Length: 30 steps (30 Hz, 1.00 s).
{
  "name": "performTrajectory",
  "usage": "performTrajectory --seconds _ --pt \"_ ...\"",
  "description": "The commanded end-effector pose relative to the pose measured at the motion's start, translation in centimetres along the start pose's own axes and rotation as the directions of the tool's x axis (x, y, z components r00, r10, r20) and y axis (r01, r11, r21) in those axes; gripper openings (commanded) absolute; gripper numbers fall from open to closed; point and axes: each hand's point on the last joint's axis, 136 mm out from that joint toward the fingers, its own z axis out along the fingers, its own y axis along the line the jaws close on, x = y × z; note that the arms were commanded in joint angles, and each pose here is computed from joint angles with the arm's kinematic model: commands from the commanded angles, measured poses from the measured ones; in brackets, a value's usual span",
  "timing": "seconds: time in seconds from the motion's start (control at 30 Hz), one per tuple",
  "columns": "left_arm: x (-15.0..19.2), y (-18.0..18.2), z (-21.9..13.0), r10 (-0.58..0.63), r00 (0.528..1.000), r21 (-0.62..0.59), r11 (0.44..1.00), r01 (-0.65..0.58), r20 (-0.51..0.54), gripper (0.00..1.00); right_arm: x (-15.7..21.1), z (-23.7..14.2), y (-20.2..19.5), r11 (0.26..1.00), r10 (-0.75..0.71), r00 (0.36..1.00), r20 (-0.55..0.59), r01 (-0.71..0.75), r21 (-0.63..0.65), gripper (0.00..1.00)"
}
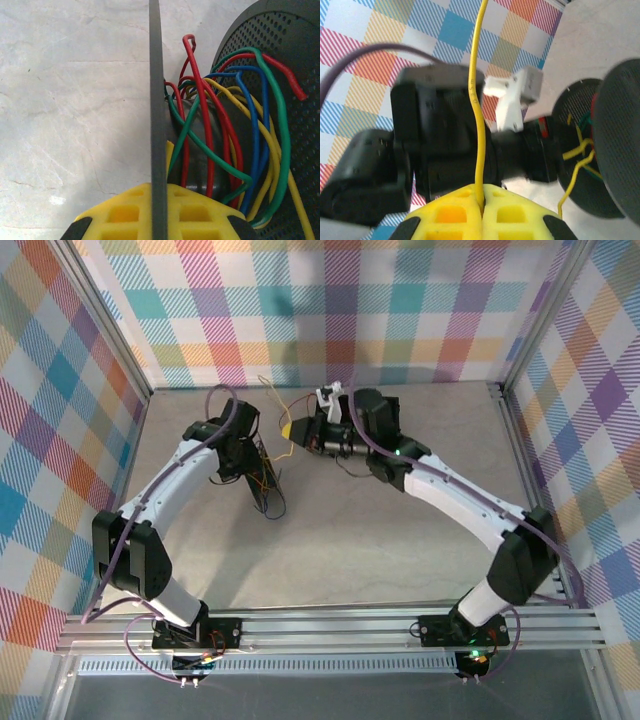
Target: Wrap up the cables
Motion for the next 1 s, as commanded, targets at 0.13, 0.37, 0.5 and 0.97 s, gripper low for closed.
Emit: performTrajectory --seconds 0.13,0.37,0.5,0.97 --pt "-6.7 0.5 -4.7 -0.286 0.955 0.203 0.943 0.265 0.080 0.00 5.0 -1.2 -1.0 0.989 0.143 0.990 -0.002 -0.143 -0.040 0.00" --pt "-9.4 0.9 -8.9 -0.376 0.925 0.383 0.864 0.328 0.056 0.00 8.4 -3.8 -8.1 0.958 0.265 0.961 0.080 -0.272 0.089 0.00" --pt "-9.4 0.0 -10.8 -0.373 0.928 0.482 0.815 0.323 0.008 0.00 9.6 -4.5 -12.1 0.925 0.324 0.938 0.125 -0.342 0.168 0.00" --pt "-7.1 -4.4 -16.7 -0.241 0.963 0.736 0.629 0.250 -0.121 0.00 9.4 -3.1 -22.6 0.802 0.501 0.837 0.218 -0.544 0.245 0.00"
